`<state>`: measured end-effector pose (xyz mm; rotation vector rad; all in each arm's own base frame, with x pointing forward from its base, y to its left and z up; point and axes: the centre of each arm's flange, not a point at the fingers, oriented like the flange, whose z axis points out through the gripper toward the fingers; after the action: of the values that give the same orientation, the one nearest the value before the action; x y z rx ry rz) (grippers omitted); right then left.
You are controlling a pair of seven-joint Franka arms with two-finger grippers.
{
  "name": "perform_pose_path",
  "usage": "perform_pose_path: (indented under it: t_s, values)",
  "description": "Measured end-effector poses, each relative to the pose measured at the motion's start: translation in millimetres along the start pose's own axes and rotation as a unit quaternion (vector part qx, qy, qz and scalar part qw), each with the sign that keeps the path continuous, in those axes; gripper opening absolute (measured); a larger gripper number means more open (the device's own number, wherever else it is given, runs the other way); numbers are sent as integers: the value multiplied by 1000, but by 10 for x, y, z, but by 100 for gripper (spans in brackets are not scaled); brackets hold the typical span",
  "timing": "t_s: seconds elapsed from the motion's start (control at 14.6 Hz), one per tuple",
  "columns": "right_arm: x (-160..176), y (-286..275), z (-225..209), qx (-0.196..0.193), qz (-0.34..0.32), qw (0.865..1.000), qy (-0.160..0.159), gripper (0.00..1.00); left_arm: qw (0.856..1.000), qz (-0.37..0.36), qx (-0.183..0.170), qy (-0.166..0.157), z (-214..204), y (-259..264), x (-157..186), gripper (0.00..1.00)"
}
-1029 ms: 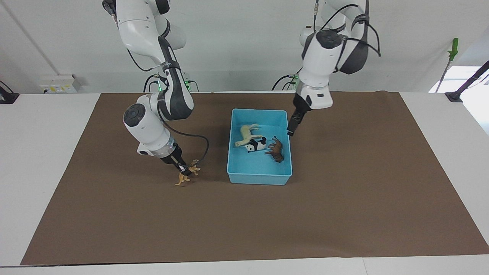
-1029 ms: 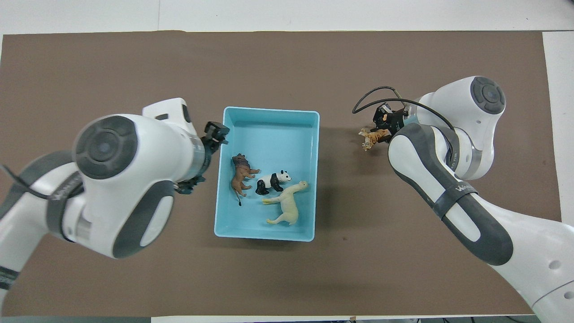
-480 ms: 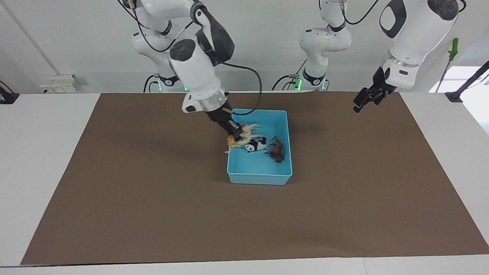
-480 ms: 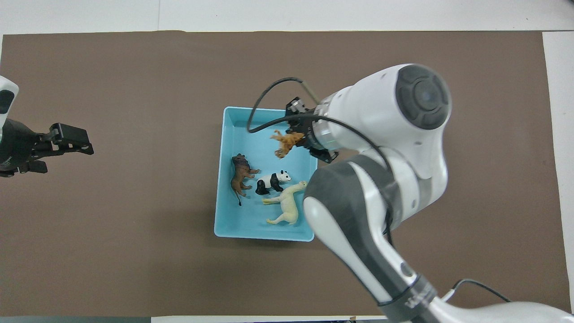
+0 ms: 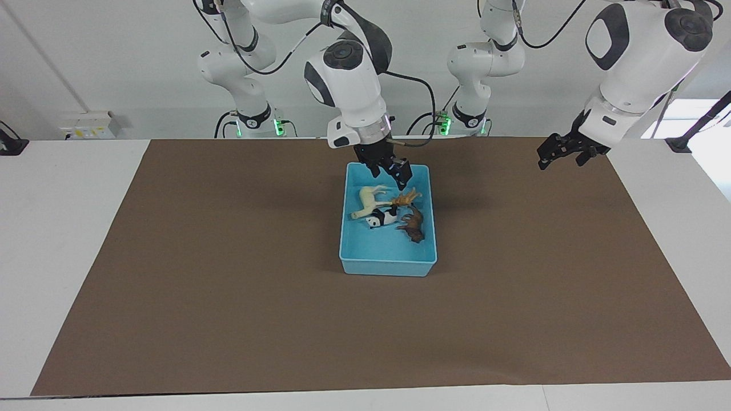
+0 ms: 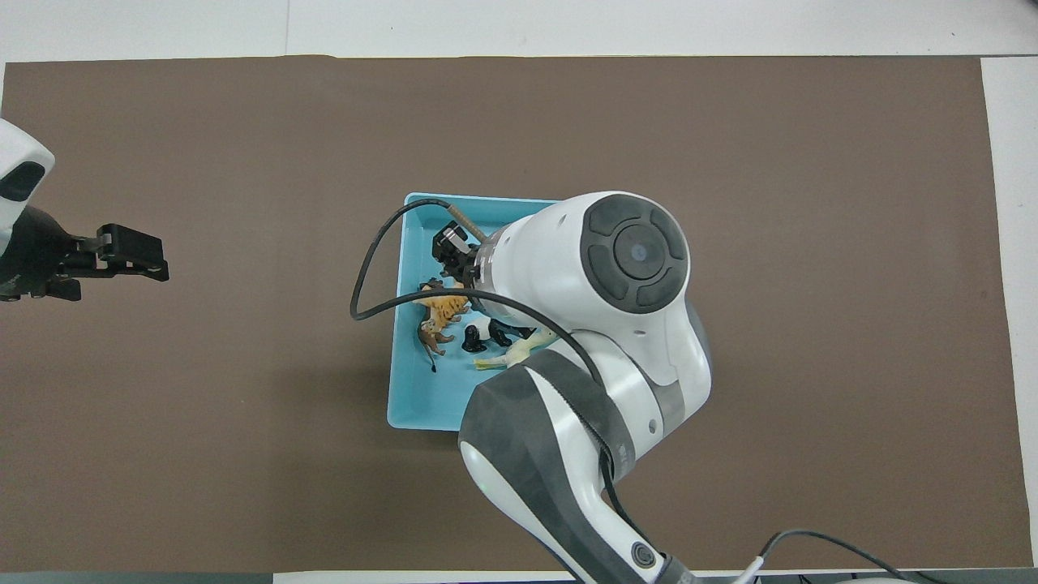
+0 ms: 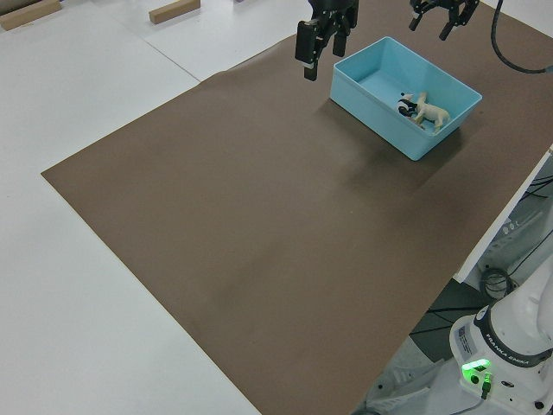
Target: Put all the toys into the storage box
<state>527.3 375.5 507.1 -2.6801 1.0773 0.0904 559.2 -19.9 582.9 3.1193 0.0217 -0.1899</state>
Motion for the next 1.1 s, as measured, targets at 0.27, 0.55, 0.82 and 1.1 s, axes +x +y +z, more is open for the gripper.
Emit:
perform_pose_path:
  t_s: [0.27, 0.55, 0.82, 1.1]
  values:
    - [800, 565, -863, -39, -78, 996, 15, 100, 1000, 17, 0, -1, 3, 65, -1, 100]
    - [1855, 1560, -1701, -58, -188, 980, 11, 100, 1000, 28, 2, -6, 10, 176, -18, 100]
    - [2646, 2395, -2064, -74, -251, 965, 23, 100, 999, 34, 4, -32, 106, 237, -68, 100]
    - [3107, 2877, -2193, -91, -309, 945, 53, 100, 999, 33, 3, -23, 116, 235, -45, 100]
